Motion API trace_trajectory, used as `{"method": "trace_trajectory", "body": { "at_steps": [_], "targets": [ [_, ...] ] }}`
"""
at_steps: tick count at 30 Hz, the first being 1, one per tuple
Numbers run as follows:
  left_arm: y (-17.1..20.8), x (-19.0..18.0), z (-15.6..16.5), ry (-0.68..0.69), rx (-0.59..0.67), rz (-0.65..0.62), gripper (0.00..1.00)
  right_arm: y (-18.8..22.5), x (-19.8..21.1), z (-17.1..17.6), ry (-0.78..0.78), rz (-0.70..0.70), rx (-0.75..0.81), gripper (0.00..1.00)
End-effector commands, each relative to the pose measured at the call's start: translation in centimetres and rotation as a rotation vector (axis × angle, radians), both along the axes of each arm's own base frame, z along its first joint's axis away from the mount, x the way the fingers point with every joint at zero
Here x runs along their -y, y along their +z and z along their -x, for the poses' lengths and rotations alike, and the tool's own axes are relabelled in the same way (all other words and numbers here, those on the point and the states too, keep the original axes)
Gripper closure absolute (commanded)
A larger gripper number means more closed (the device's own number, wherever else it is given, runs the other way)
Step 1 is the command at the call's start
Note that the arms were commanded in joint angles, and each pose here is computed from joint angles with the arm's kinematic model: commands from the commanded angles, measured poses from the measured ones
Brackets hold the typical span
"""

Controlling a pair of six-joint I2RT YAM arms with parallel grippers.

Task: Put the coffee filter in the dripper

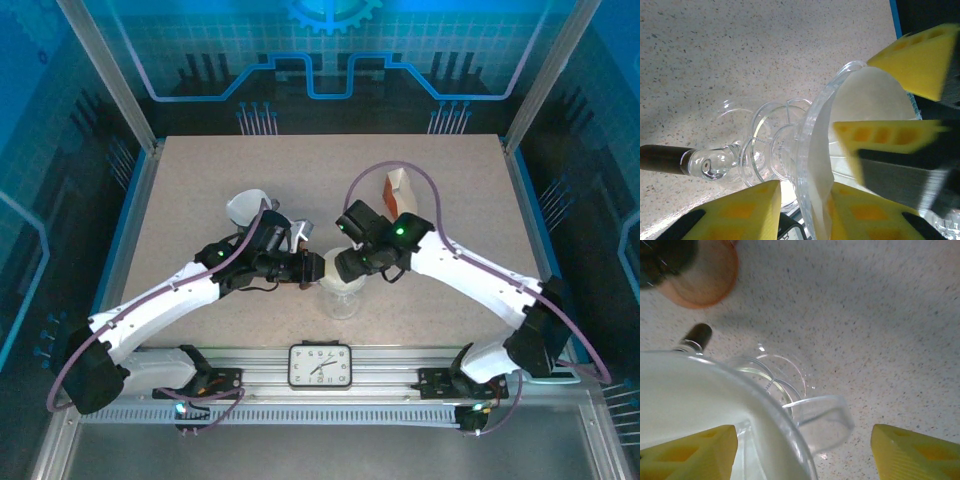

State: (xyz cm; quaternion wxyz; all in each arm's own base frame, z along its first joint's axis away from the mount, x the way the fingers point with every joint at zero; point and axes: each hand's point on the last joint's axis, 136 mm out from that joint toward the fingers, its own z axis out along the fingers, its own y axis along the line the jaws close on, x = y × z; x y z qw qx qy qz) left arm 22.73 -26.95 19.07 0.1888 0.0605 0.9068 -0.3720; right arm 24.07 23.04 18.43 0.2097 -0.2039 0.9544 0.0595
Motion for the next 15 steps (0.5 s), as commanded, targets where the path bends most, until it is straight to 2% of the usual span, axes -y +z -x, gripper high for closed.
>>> {"method": "trace_trajectory", "body": {
  "at_steps": [1,10,15],
  "targets": [
    [0.0,-0.1,0.1,-0.004,-0.006,0.001,0.69,3.0,1.3,0.6,-0.013,-0.011,0.053,0.29],
    [-0.1,-0.1,0.1,-0.005,-0.006,0.001,0.69,1.2,3.0,3.1,-0.054,-0.031,-0.022,0.39],
    [-0.1,-0.1,0.1,-0.005,-0.005,0.001,0.7,1.0,2.6,3.1,-0.049,-0.051,-0.022,0.52]
  ]
}}
